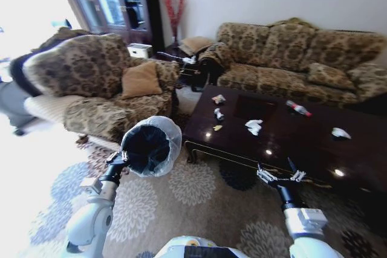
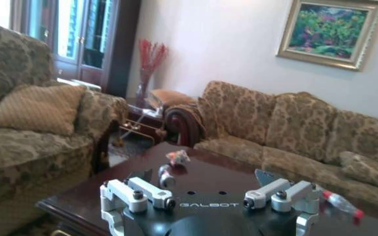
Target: Move to the front of the table and place the trash on the table into the trash bin.
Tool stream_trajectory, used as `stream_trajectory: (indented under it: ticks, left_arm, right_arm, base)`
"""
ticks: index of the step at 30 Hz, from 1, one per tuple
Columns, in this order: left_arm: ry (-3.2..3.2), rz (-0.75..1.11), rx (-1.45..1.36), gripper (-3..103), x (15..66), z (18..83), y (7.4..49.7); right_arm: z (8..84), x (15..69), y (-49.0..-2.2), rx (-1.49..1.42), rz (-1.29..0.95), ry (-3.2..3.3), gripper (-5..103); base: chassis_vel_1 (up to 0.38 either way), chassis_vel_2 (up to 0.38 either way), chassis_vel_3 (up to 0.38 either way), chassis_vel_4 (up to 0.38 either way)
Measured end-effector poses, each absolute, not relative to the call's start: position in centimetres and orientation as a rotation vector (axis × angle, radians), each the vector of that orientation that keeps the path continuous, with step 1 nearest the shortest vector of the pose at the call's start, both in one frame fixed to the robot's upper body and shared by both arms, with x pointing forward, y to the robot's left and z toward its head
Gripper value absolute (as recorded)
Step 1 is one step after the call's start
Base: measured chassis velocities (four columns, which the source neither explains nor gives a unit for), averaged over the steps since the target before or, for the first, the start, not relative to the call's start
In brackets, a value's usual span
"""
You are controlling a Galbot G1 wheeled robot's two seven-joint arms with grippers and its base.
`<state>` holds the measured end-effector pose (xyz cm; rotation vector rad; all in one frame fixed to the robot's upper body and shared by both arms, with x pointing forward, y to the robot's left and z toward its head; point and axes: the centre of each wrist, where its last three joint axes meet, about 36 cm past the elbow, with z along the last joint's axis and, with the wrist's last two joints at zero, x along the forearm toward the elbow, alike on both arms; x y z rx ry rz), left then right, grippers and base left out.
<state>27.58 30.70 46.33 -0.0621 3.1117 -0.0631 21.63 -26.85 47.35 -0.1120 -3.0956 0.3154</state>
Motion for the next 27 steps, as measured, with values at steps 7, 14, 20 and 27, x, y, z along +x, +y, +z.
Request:
stream_trajectory:
  ticks: [7,14,20,27]
  left_arm:
    - [3.098,-0.046,-0.033,1,27.8,46.6,30.2]
    - [3.1,-0.024,-0.024,1,28.2,46.9,30.1]
    - [3.101,-0.02,-0.017,1,28.4,47.0,30.0]
    - [3.107,-0.027,-0.004,1,28.6,47.1,29.8]
  right_arm:
    - [46.7,21.5,-27.2,-0.094,0.315,-3.125,100]
    - [46.3,21.5,-27.3,-0.1,0.324,-3.122,100]
    - [46.0,21.5,-27.3,-0.096,0.331,-3.118,100]
    - [45.6,21.6,-27.3,-0.096,0.327,-3.113,100]
  base:
    - [0.003,0.004,0.009,0.005]
    - [-0.071,0.099,0.077,-0.06]
    - [-0.196,0.19,0.179,-0.198]
    - [-0.294,0.277,0.277,-0.292]
